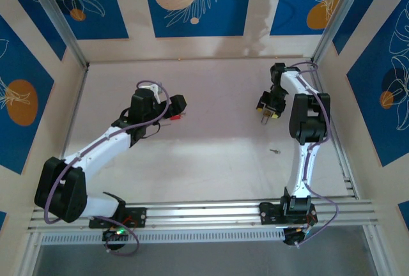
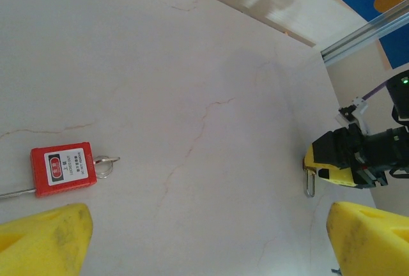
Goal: Unlock with the key
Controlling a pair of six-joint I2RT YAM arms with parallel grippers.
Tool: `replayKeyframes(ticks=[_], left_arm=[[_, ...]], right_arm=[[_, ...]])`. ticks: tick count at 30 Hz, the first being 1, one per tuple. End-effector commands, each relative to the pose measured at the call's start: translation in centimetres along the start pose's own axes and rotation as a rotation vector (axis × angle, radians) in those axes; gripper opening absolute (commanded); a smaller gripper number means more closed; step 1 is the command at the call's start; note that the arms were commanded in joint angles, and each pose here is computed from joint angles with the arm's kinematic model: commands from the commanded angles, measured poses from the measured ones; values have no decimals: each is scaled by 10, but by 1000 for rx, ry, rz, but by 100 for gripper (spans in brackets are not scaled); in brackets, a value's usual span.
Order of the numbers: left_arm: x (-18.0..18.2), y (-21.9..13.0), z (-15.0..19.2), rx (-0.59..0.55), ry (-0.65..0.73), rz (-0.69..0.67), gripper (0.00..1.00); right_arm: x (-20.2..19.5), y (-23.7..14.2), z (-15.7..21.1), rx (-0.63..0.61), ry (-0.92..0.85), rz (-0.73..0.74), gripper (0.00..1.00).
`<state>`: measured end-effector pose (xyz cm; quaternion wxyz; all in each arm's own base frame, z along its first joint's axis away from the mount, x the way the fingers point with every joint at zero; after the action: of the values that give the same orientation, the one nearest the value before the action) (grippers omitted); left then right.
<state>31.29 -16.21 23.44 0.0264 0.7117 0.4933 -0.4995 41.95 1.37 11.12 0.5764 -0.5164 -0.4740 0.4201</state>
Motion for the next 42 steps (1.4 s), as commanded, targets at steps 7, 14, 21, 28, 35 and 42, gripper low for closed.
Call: replayKeyframes(ticks=[7, 14, 21, 28, 35, 42], left_arm=[[-12, -3, -7, -12, 3, 39, 93], [-12, -4, -7, -18, 12, 37, 94], [-15, -8, -9, -29, 17, 48, 93], [-16, -10, -11, -41, 30, 44, 93], [-16, -11, -11, -44, 35, 40, 93], [-15, -10, -10, -41, 32, 41, 93]], right_arm=[[2, 3, 7, 14, -45, 35, 45], [4, 4, 9, -12, -53, 45, 38], [8, -3, 15, -50, -59, 57, 31], [30, -2, 43, -38, -103, 16, 30], [65, 3, 100, 24, -193, -4, 30], [114, 21, 168, 92, -304, 16, 30]])
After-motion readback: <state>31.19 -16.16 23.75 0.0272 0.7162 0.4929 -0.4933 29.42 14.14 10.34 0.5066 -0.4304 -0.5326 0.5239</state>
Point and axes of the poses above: each hand's point on the last joint's axis, 136 mm out from that joint toward the fingers, its own y axis out along the fingers, its own x axis along the line the jaws close on, z = x × y, the point moved 8 cm from there along -y, back along the fingers, and after that the axes turned 12 degrees about -y, right-handed, at the moved point
